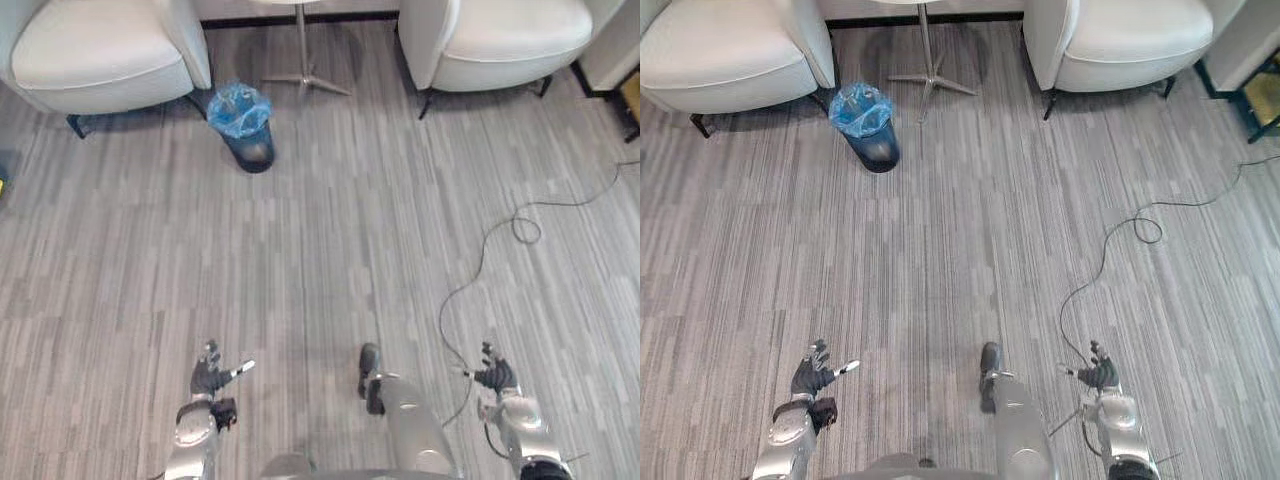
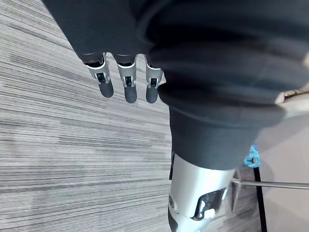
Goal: Gather rubbish on tea table into small bin, then transfer packed bag to large trash can.
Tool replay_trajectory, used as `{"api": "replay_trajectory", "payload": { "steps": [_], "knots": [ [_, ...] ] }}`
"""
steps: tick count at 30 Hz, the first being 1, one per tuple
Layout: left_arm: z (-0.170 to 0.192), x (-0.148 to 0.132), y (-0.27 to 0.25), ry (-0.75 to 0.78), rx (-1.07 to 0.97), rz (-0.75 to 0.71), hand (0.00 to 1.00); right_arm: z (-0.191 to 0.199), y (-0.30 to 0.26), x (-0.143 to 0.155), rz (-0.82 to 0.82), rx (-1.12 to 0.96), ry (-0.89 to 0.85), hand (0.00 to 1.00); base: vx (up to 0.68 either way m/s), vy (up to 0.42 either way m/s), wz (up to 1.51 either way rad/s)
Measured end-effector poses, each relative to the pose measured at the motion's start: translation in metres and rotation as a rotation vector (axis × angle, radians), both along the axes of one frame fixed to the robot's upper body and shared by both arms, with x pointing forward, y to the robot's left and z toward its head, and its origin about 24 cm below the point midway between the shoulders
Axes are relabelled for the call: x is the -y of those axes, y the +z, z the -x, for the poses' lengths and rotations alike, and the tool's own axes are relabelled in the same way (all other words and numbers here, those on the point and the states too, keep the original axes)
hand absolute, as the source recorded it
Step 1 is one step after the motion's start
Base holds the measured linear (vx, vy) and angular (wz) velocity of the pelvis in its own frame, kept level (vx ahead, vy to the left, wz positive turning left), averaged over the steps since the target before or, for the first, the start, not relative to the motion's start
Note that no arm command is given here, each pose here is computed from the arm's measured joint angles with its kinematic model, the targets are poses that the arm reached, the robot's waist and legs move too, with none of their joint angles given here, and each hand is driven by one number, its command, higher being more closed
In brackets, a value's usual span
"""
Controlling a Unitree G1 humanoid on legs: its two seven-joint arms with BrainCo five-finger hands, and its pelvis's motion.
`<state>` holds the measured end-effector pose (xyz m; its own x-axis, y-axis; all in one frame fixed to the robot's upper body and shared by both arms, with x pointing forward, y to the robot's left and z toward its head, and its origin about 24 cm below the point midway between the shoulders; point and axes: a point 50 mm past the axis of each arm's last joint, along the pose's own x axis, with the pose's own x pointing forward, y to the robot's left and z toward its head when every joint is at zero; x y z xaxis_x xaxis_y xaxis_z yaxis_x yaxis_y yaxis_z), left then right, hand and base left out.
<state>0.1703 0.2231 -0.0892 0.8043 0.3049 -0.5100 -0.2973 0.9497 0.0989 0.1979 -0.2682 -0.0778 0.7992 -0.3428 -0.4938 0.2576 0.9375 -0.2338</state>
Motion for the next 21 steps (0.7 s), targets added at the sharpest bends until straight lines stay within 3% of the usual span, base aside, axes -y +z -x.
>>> {"api": "replay_trajectory", "payload": {
  "steps": [5, 12, 16, 21],
  "knots": [
    [0.003, 0.007, -0.005, -0.023, -0.021, 0.018, 0.00, -0.004, -0.001, -0.002, -0.024, 0.003, -0.014, 0.00, 0.61, 0.030, -0.14],
    [0.007, 0.014, -0.011, 0.006, -0.047, 0.041, 0.00, 0.012, -0.018, -0.001, -0.045, -0.086, -0.064, 0.00, 0.67, 0.238, -0.28],
    [0.016, 0.008, -0.019, -0.011, -0.112, 0.013, 0.00, 0.019, -0.028, -0.019, -0.090, -0.118, -0.034, 0.00, 0.70, 0.211, 0.07],
    [-0.003, 0.005, -0.010, -0.029, -0.066, -0.021, 0.00, 0.017, -0.028, -0.020, -0.077, -0.127, -0.004, 0.00, 0.55, 0.006, 0.37]
  ]
}}
